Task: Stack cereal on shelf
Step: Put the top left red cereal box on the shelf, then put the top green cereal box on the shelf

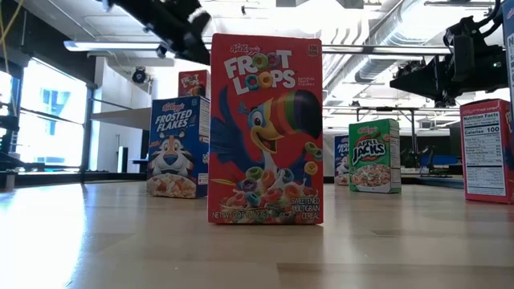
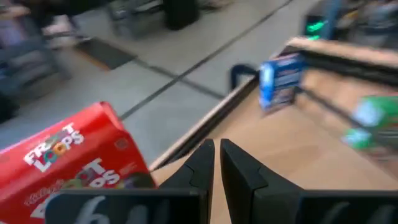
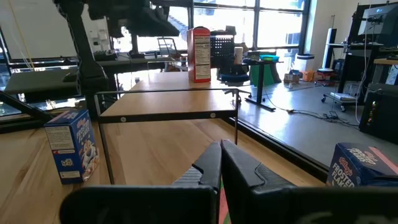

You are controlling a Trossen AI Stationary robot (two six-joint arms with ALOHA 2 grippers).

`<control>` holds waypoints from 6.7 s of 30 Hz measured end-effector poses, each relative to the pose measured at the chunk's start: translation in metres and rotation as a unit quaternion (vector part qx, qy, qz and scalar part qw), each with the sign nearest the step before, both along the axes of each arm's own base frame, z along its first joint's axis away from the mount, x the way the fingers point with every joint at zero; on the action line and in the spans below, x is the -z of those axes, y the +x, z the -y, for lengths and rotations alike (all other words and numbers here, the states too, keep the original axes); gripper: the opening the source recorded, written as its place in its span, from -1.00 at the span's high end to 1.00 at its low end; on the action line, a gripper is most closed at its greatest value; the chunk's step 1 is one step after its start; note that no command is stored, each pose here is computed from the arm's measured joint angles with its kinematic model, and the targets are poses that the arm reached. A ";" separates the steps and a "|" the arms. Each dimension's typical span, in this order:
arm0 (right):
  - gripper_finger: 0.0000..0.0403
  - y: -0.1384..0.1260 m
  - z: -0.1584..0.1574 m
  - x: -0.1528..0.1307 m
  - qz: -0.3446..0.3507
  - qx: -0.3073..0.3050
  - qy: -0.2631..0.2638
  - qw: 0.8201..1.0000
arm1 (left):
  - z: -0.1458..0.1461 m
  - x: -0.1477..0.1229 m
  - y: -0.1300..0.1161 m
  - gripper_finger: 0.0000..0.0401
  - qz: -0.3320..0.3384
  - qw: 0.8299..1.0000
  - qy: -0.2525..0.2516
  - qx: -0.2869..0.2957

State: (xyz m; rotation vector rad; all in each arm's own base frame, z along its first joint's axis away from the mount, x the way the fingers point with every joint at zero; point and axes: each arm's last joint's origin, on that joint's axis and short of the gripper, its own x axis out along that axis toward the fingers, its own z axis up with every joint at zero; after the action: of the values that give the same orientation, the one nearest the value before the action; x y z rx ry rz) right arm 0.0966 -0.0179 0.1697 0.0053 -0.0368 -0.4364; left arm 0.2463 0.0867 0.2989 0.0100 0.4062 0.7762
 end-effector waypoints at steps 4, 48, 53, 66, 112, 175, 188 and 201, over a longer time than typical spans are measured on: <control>1.00 0.000 0.000 0.000 0.000 0.000 0.000 1.000 | -0.002 0.016 0.016 0.91 -0.039 0.998 0.005 -0.044; 1.00 0.000 0.000 0.000 0.000 0.000 0.000 1.000 | -0.019 0.038 -0.025 0.91 -0.063 0.973 -0.006 -0.222; 1.00 0.000 0.000 0.000 0.000 0.000 0.000 1.000 | -0.021 0.037 -0.025 0.91 -0.066 0.974 -0.005 -0.218; 1.00 0.000 0.000 0.000 0.000 0.000 0.000 1.000 | -0.032 0.035 -0.027 0.91 -0.072 0.974 0.003 -0.216; 0.97 -0.005 0.000 -0.046 0.135 0.004 -0.031 0.990 | 0.039 0.076 -0.078 0.91 0.204 0.952 -0.012 0.230; 0.13 0.154 0.008 -0.049 -0.425 0.195 0.413 0.781 | 0.030 0.081 -0.082 0.91 0.154 0.967 0.017 0.201; 0.18 0.160 0.006 -0.101 -0.458 0.137 0.402 0.781 | 0.023 0.084 -0.085 0.91 0.150 0.973 0.001 0.178; 0.18 0.165 0.020 -0.252 -0.395 -0.003 0.214 0.893 | 0.023 0.083 -0.085 0.91 0.155 0.971 0.002 0.181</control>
State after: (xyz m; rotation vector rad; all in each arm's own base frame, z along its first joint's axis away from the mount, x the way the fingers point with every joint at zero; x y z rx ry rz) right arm 0.2621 -0.0383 0.4218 0.2631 0.8662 -0.4078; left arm 0.1613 0.0642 0.2159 -0.0315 0.0988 0.4074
